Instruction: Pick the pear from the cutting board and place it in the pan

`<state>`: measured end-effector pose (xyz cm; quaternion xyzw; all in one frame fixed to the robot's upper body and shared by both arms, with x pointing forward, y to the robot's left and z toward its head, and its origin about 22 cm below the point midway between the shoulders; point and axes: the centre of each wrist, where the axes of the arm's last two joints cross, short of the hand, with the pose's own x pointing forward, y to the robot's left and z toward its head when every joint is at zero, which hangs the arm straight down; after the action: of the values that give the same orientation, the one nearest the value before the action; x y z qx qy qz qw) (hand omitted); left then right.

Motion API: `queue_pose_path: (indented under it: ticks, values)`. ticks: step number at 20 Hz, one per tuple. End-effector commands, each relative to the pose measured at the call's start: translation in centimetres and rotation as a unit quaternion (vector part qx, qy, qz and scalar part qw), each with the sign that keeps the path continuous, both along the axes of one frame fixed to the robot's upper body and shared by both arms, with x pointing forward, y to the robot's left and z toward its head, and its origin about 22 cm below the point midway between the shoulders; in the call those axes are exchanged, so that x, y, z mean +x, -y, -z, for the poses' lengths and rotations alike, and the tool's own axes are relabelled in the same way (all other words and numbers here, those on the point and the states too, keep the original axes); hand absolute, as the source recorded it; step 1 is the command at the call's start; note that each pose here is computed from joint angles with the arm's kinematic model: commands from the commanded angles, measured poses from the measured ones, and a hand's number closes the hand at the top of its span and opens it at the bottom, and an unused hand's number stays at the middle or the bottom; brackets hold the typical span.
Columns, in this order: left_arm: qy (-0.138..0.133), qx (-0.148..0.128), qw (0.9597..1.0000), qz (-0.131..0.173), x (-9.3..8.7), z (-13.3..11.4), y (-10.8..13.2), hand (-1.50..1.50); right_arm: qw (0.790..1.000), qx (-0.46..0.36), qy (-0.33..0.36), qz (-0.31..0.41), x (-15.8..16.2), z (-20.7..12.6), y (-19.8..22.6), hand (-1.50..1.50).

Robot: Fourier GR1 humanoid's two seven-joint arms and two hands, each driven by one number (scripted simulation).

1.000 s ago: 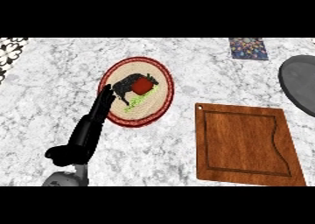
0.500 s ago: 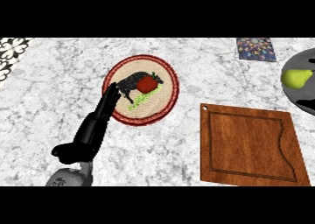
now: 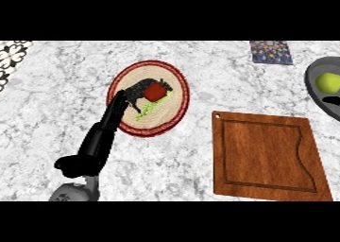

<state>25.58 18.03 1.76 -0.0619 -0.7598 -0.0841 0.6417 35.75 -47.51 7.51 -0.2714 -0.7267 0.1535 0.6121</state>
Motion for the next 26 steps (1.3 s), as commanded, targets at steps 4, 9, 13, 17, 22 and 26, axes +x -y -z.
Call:
queue_pose_path:
  ticks: [4, 9, 13, 17, 22, 26]
  values:
    - [-0.006, 0.01, 0.9999, -0.007, -0.6, 0.0, -1.8, 0.0, 0.993, 0.119, 0.015, -0.012, -2.8, -1.6, 4.0, -1.5]
    - [-0.006, -0.007, 0.9998, -0.015, -0.3, -0.4, -0.3, 0.0, 0.981, 0.18, -0.004, -0.068, -5.5, -0.5, 6.0, -1.5]
    - [-0.004, 0.003, 0.9997, -0.024, -0.3, -0.2, -0.4, 0.0, 0.977, 0.182, -0.014, -0.114, -7.6, -2.1, 8.4, -1.5]
    - [-0.013, -0.002, 0.9998, -0.017, -0.4, 0.5, -1.5, 0.0, 0.974, 0.181, -0.006, -0.14, -7.9, -2.3, 8.7, -1.5]
    - [-0.018, 0.004, 0.9995, -0.026, -0.9, 0.7, -1.6, 0.0, 0.977, 0.162, -0.003, -0.138, -9.7, -1.4, 9.5, -1.5]
    - [-0.014, -0.003, 0.9995, -0.029, -0.9, 0.6, -2.0, 0.0, 0.98, 0.149, -0.006, -0.133, -10.3, 0.5, 9.0, -1.5]
